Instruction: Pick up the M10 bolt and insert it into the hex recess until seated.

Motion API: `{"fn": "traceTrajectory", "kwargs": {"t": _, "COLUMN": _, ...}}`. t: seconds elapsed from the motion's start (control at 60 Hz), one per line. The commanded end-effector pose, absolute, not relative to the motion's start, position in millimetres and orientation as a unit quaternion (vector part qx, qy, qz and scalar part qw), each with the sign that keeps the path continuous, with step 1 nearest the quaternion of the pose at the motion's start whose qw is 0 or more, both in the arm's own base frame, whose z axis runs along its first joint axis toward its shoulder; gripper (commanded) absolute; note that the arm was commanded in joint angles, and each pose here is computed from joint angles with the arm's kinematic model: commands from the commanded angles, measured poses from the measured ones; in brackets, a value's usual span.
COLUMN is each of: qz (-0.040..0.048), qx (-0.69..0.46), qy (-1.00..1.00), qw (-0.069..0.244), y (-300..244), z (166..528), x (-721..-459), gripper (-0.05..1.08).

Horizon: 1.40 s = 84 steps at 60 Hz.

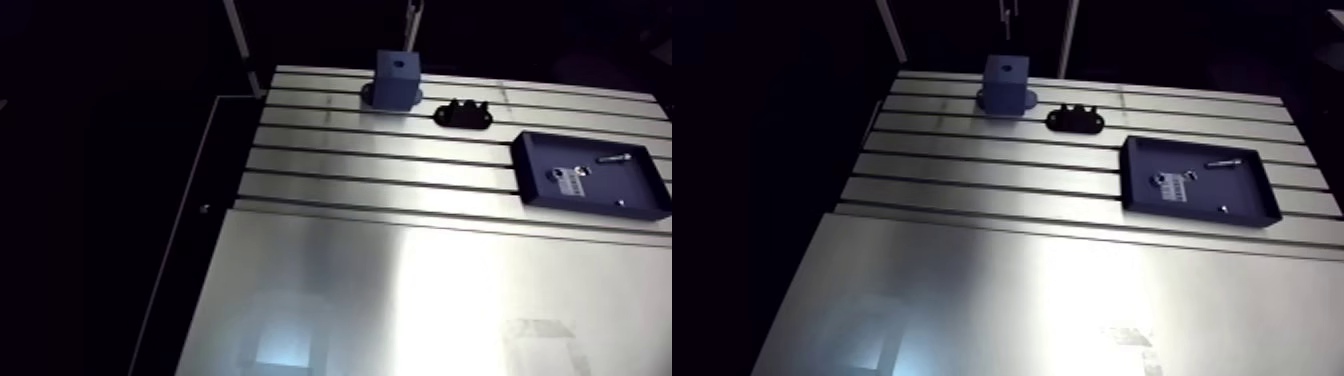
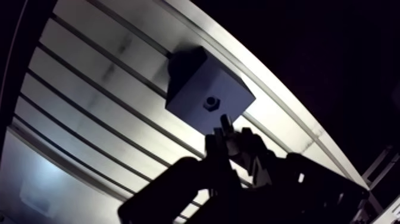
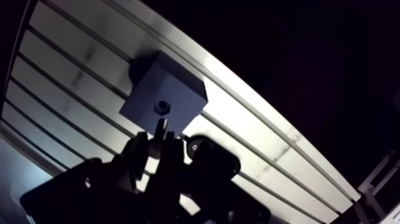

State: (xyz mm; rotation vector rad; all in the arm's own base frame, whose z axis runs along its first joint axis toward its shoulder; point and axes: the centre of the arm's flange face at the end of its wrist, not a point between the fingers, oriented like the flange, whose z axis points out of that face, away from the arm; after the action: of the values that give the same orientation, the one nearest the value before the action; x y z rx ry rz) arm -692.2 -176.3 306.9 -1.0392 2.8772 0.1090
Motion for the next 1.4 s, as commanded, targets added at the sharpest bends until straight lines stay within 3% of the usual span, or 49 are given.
{"fn": "traceTrajectory", "kwargs": {"t": 0.017, "qz": 0.0351, "qx": -0.34, "qy": 0.939, "qw": 0.044, "y": -177.9, "z": 298.3, "x": -693.5, "gripper": 0.76}}
{"fn": "traceTrajectory", "kwargs": {"t": 1.4, "qz": 0.0305, "qx": -0.34, "qy": 0.938, "qw": 0.058, "y": -177.9, "z": 270.8, "x": -691.7, "gripper": 0.76}}
